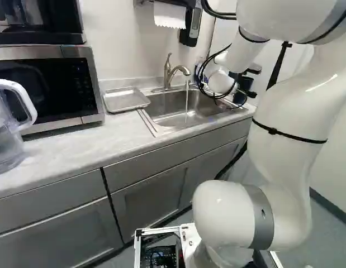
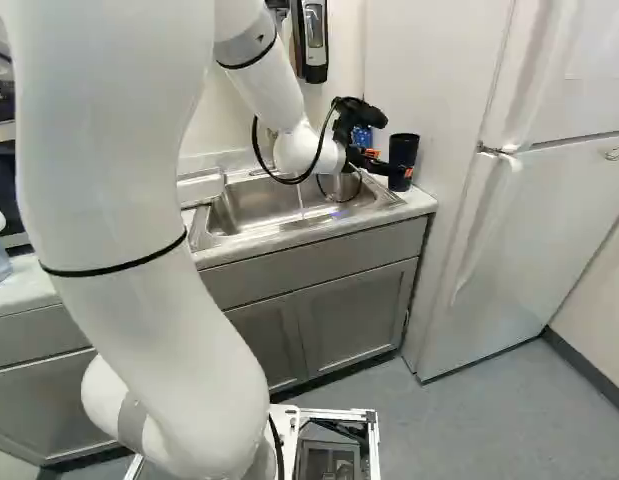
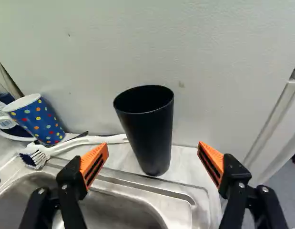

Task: Rinse the cup and place it in the tray

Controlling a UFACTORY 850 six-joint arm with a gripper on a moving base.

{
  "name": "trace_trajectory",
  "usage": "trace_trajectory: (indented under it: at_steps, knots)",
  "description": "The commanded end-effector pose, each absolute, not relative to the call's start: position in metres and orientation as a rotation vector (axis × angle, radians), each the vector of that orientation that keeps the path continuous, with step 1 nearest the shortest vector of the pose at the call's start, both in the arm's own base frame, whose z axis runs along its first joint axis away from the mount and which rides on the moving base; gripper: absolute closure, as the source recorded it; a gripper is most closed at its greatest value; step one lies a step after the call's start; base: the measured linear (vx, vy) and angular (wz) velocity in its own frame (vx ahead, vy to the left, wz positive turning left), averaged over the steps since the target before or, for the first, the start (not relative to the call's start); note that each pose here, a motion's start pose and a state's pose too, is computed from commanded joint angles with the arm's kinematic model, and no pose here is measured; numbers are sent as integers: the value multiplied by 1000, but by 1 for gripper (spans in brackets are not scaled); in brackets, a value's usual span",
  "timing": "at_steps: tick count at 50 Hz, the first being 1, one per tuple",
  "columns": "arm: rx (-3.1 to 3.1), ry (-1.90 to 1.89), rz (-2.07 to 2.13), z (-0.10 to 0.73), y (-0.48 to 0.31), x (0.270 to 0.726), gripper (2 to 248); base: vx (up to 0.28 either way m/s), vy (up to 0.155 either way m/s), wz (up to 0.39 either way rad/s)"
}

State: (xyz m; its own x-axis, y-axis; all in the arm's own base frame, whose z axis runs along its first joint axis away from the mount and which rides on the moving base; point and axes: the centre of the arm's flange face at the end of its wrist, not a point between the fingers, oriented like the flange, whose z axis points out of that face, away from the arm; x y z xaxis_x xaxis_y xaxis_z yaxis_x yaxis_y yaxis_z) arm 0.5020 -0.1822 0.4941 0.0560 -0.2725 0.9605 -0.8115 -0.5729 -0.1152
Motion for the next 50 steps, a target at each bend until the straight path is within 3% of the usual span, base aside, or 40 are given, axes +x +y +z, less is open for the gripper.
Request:
trace_trajectory:
  at_steps: [50]
  knots:
    - [1790, -1107, 1565, 490, -192, 551, 3, 0, 0, 0]
